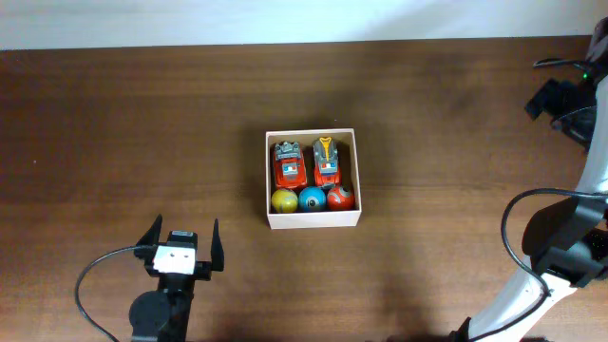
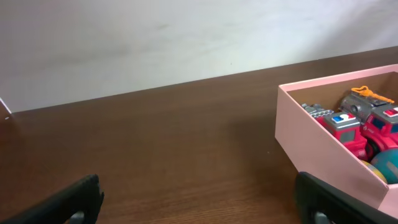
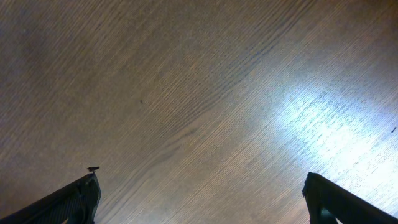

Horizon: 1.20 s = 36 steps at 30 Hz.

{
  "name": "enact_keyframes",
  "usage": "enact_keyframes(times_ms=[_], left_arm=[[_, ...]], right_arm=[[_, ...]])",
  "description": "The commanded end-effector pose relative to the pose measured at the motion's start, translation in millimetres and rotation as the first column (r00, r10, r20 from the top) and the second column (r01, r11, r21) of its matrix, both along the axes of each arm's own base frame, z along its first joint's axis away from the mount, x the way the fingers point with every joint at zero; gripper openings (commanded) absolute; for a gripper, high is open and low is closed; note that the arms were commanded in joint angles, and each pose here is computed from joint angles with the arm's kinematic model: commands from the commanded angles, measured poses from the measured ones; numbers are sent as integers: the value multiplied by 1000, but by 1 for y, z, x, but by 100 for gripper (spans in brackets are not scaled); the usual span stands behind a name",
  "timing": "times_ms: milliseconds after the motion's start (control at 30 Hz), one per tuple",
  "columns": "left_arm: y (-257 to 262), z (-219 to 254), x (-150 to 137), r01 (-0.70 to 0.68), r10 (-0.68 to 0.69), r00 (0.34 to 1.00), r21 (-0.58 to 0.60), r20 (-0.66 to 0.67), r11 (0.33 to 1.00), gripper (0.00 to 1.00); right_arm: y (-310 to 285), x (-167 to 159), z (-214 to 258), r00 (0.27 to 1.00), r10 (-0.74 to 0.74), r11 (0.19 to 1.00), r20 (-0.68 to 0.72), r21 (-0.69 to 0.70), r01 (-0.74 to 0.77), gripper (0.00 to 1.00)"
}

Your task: Pack container

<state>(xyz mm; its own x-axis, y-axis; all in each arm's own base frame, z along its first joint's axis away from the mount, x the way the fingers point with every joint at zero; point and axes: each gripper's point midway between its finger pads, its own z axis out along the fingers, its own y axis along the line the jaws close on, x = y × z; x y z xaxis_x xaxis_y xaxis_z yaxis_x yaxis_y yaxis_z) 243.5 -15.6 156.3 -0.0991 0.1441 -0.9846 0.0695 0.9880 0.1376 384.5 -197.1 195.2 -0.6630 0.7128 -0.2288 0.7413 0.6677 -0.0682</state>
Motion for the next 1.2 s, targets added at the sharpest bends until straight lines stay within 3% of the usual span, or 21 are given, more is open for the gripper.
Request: enact_keyframes(times_ms=[0, 333, 700, 1000, 1167], left_arm=[[-1, 0, 0, 11, -11, 1000, 14, 6, 1000, 99], [-1, 0, 0, 11, -11, 1000, 14, 6, 1000, 99], [-1, 0, 0, 11, -11, 1000, 14, 6, 1000, 99], [-1, 0, 0, 11, -11, 1000, 14, 6, 1000, 99], [-1, 0, 0, 11, -11, 1000, 14, 6, 1000, 99]], right_arm=[[-1, 0, 17, 999, 3, 1000, 40, -21, -2, 99], [1, -3, 29, 998, 3, 999, 68, -32, -1, 99], [21, -27, 108, 968, 39, 994, 248, -112, -11, 99], [122, -15, 146, 895, 296, 954, 334, -159, -256, 99], [156, -11, 154, 861, 429, 888, 272, -300, -348, 99]])
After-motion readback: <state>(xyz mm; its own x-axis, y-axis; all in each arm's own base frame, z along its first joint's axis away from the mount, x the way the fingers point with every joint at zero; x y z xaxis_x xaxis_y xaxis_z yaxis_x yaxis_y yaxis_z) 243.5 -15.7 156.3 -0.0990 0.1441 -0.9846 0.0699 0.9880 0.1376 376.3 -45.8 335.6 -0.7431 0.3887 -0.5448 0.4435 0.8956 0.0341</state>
